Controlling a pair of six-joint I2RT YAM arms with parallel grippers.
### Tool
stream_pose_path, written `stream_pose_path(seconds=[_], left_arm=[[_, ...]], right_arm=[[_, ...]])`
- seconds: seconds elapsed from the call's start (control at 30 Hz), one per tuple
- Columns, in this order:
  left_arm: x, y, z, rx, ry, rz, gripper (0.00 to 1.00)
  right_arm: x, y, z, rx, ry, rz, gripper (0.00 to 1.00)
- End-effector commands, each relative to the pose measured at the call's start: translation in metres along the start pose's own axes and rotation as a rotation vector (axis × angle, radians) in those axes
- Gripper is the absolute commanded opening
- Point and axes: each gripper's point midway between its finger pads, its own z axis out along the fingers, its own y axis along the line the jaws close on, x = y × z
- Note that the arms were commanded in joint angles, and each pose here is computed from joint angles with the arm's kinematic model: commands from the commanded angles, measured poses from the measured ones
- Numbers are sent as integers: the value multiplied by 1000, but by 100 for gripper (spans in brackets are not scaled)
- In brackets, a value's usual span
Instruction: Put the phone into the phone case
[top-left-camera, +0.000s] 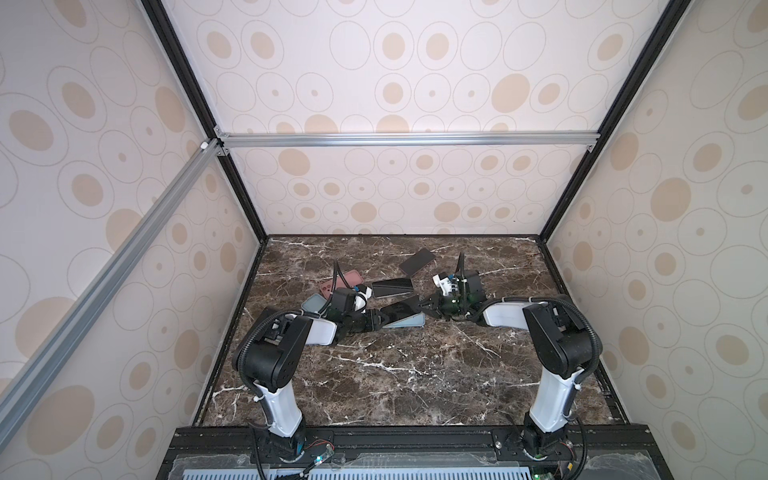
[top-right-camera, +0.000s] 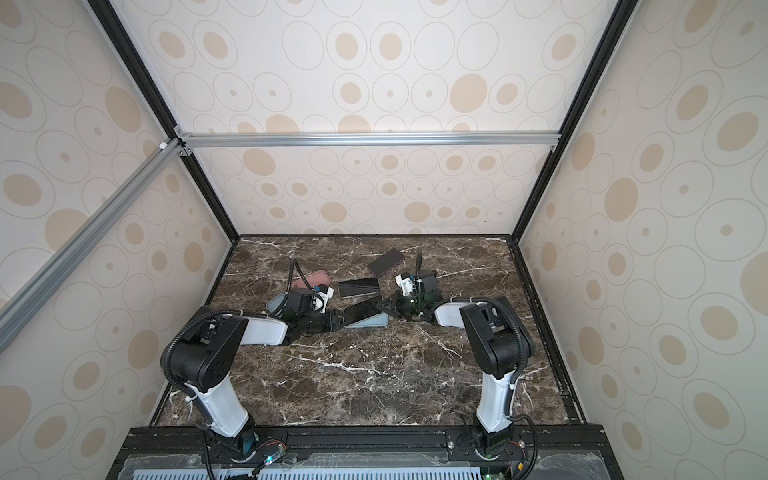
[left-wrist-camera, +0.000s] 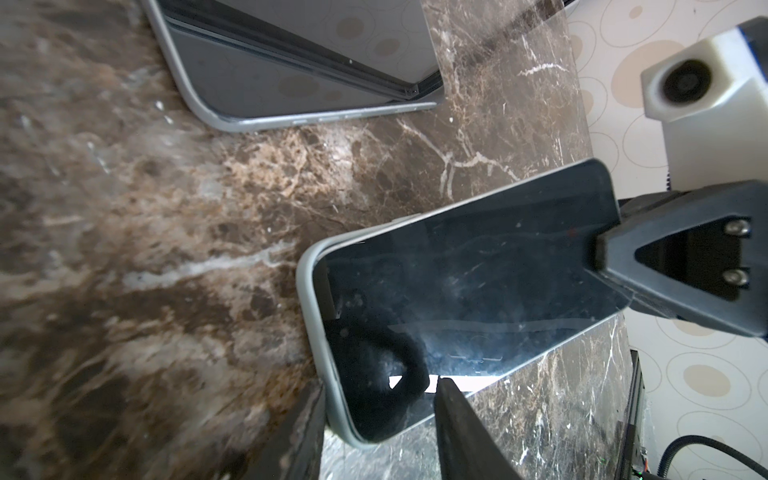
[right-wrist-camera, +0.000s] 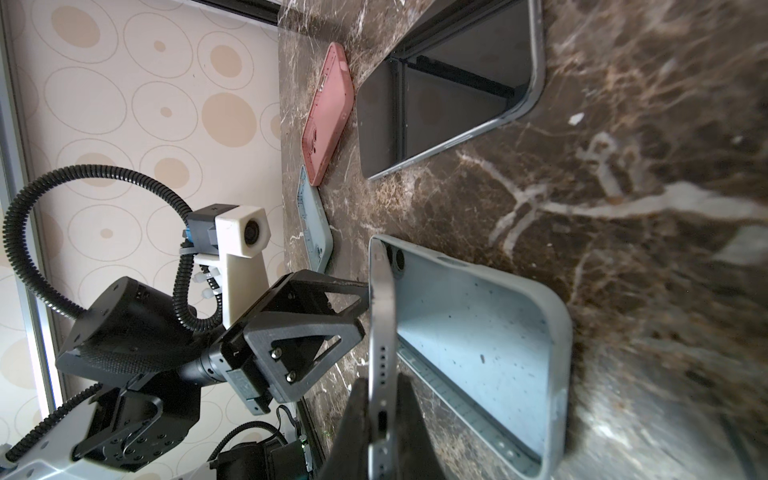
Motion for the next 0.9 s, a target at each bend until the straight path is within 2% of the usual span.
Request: stream_pose_path(seconds=[0.0,0.13,0.4,0.53,0.67,0.87], left_arm=[[4,-3,4,24,16,-8,42],[7,-1,5,22,24,-10,38],[16,4,6,17,39,-24,33],[20,6,6,11,46,-24,31],[23,9,5,4,50,-28,29],[28,12,5,-4,58,-30,27]], right_arm=[[10,-6,11,39,41,10,2],[16,-14,12,103,62,-14,8],[24,-30,11,264,96,-74,9],[25,-37,8,350,106,-110,13],[25,-37,7,391,115,-126,19],[26,-40,4,451,120,-144,22]])
